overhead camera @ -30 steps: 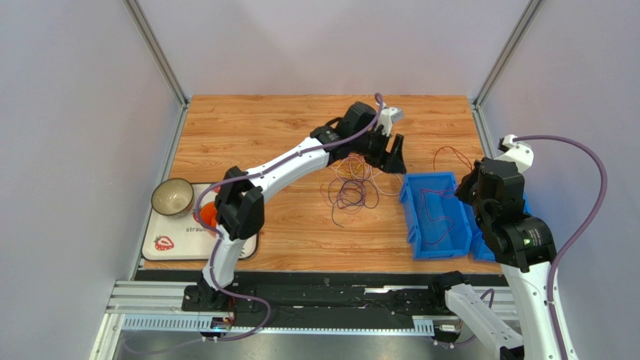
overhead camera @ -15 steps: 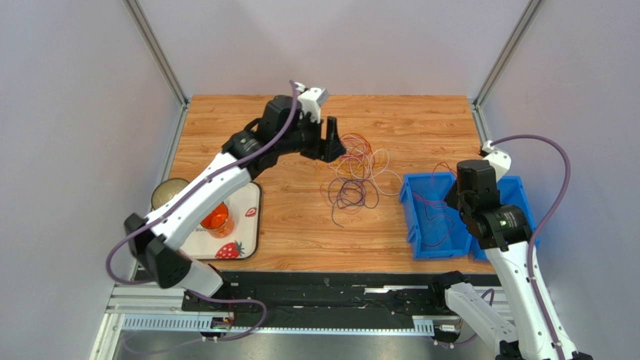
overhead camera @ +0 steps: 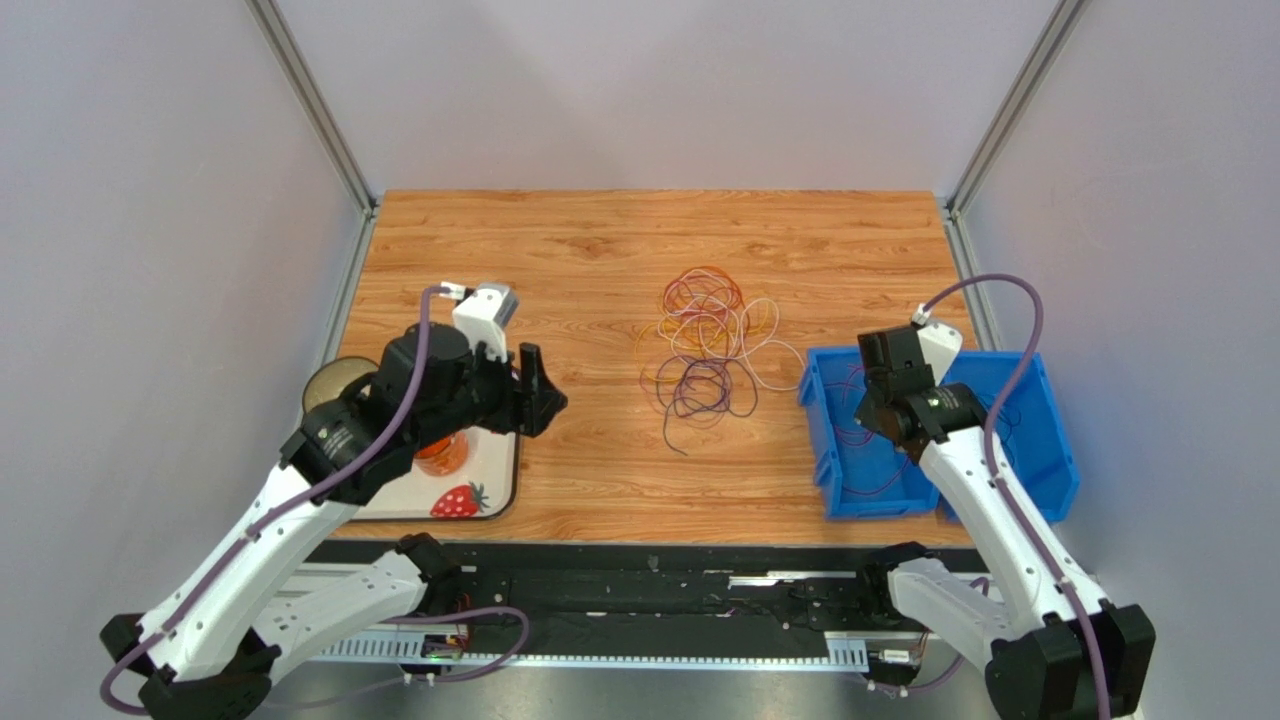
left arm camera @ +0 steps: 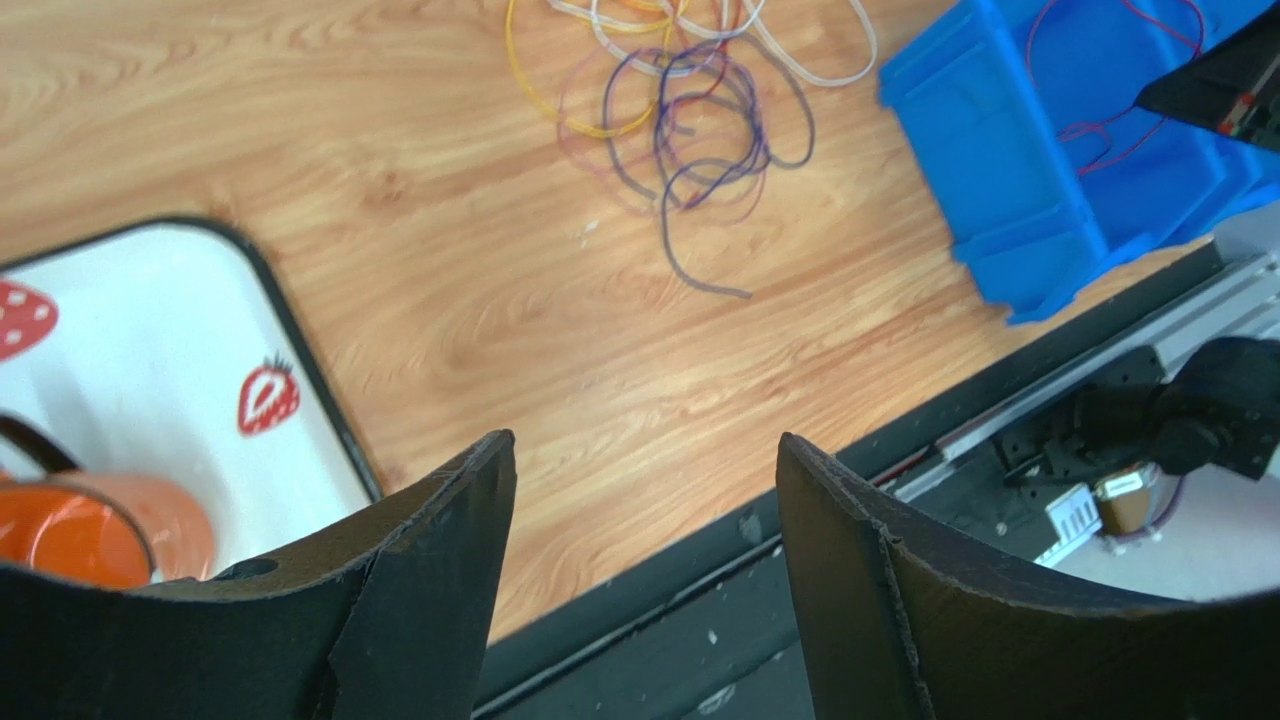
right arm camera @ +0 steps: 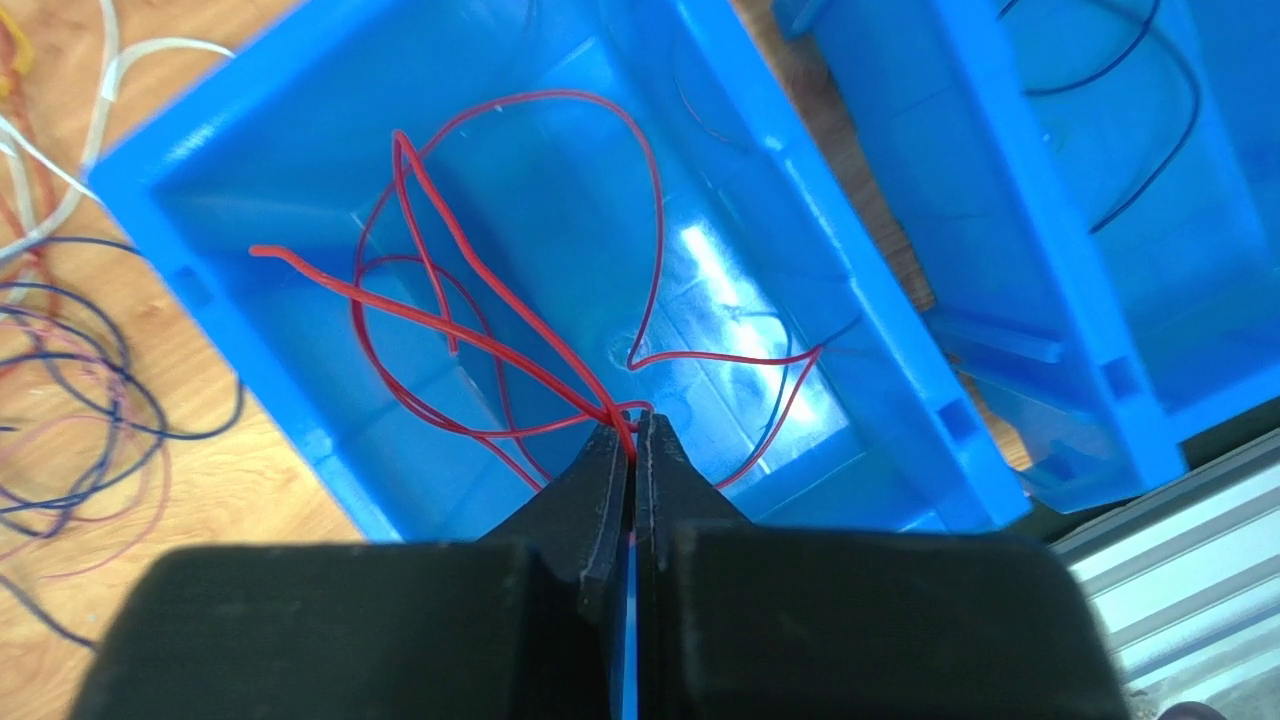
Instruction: Untangle the cables
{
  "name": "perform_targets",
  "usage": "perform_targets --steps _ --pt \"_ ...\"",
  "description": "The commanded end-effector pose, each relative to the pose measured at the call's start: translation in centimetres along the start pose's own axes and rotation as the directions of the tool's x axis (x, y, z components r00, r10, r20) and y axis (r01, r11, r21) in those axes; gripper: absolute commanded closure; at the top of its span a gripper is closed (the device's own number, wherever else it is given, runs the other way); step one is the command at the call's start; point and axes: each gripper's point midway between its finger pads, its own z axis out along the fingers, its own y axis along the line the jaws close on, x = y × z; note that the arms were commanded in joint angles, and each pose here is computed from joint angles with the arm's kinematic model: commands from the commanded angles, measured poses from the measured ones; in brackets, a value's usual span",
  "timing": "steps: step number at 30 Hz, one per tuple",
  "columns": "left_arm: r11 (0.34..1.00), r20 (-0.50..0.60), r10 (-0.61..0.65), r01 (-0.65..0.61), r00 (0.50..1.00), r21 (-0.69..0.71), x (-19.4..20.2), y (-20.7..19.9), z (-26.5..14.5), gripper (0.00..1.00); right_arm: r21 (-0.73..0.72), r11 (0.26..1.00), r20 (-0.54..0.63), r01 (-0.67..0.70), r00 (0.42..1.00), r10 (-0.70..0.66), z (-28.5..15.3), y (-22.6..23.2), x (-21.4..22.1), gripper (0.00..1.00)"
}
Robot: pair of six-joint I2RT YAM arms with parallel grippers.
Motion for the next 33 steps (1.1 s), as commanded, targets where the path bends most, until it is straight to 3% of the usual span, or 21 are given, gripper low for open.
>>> perform_targets --steps 1,9,11,15,18,26,29,33 --pt "0.998 -0.01 -0.019 0.019 1.0 -0.052 2.5 1.9 -1.1 0.28 -0.005 0.999 0.012 -0.048 0.999 0.048 1.7 1.1 -0.1 1.0" --pt "0.988 0.068 0.04 -0.029 0.997 -0.153 4.0 5.2 -2.0 0.28 0.056 0.998 -0.026 -0.018 0.999 0.019 2.7 0.8 0.5 0.99" --pt "0.987 0.086 0.059 -0.045 0.995 -0.153 4.2 5.6 -2.2 0.28 0.078 0.997 -0.022 -0.011 1.0 0.013 2.5 0.7 -0.1 0.87" --pt "0.989 0.112 0.065 -0.049 0.992 -0.139 4.4 5.6 -2.4 0.28 0.114 0.993 0.004 0.014 1.0 -0.014 1.2 0.4 -2.3 0.52" --pt "0.99 0.111 0.072 -0.057 0.991 -0.128 4.5 5.5 -2.3 0.28 0.107 0.994 0.035 0.013 0.999 -0.017 -0.8 0.3 -4.5 0.43" --pt "0.991 0.095 0.081 -0.07 0.992 -0.117 4.7 5.2 -1.9 0.28 -0.007 0.999 0.144 -0.036 0.989 0.036 -5.8 1.0 -9.2 0.46" --pt "0.991 0.092 0.078 -0.067 0.993 -0.116 4.8 5.2 -1.9 0.29 -0.028 0.999 0.138 -0.047 0.989 0.05 -5.3 1.3 -8.6 0.55" --pt "0.991 0.095 0.075 -0.064 0.993 -0.115 4.9 5.3 -2.0 0.29 -0.052 0.997 0.072 -0.057 0.996 0.061 -2.9 2.2 -5.8 0.78"
